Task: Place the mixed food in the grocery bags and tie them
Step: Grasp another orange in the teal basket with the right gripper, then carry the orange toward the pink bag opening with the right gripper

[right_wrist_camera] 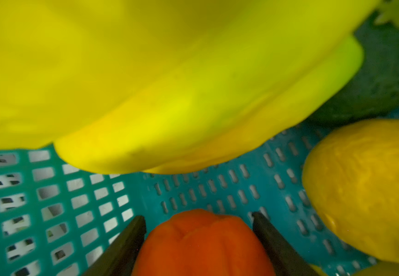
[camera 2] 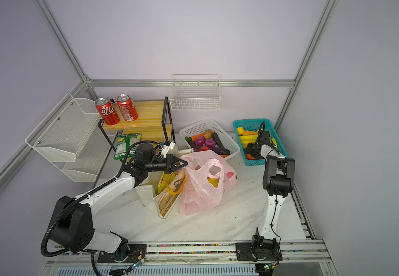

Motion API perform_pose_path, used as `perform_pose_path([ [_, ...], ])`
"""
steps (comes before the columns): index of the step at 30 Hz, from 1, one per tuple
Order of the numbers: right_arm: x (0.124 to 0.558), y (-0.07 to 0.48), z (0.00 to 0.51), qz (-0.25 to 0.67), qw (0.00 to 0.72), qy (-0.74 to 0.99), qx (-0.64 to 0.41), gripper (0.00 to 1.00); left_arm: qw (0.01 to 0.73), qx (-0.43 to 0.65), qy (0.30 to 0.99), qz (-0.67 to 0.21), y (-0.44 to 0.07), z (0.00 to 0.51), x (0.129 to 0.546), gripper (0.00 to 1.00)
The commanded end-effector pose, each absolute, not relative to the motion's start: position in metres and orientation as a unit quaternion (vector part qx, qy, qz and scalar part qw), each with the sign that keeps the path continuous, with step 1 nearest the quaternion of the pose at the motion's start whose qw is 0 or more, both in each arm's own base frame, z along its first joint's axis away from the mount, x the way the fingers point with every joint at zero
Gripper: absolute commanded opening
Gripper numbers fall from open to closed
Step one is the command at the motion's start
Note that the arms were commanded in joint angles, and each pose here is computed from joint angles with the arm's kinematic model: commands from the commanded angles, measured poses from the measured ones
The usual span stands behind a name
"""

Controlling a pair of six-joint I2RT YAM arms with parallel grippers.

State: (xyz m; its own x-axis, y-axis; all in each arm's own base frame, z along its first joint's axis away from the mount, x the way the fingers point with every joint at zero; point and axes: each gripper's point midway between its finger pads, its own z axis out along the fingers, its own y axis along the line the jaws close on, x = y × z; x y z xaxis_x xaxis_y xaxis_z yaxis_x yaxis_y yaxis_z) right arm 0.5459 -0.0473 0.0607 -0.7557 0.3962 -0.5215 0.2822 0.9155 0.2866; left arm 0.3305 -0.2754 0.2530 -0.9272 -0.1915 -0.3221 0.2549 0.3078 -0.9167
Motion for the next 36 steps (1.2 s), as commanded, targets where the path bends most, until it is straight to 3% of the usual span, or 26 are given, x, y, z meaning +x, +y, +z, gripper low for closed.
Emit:
perform_pose_path([
  [1, 0.549, -0.043, 0.124, 0.106, 0.356, 0.912, 0.174, 0.53, 0.194, 0.023, 0.782, -0.591, -0.271, 0.251, 0.327, 0.0],
  [6, 0.529, -0.04, 0.186, 0.124, 0.42, 0.879, 0.188, 0.52, 0.194, 0.024, 0.782, -0.592, -0.271, 0.251, 0.326, 0.0],
  [12, 0.464, 0.0, 0.239, 0.216, 0.474, 0.833, 0.186, 0.5, 0.197, 0.026, 0.78, -0.593, -0.27, 0.254, 0.325, 0.0],
  [25, 0.269, 0.052, 0.231, 0.245, 0.403, 0.868, 0.155, 0.51, 0.197, 0.023, 0.781, -0.592, -0.27, 0.254, 0.327, 0.0],
  [30, 0.24, 0.072, 0.234, 0.299, 0.383, 0.863, 0.135, 0.51, 0.201, 0.023, 0.78, -0.592, -0.27, 0.255, 0.327, 0.0],
  [36, 0.244, 0.094, 0.235, 0.335, 0.371, 0.861, 0.096, 0.49, 0.2, 0.023, 0.781, -0.592, -0.27, 0.255, 0.327, 0.0],
])
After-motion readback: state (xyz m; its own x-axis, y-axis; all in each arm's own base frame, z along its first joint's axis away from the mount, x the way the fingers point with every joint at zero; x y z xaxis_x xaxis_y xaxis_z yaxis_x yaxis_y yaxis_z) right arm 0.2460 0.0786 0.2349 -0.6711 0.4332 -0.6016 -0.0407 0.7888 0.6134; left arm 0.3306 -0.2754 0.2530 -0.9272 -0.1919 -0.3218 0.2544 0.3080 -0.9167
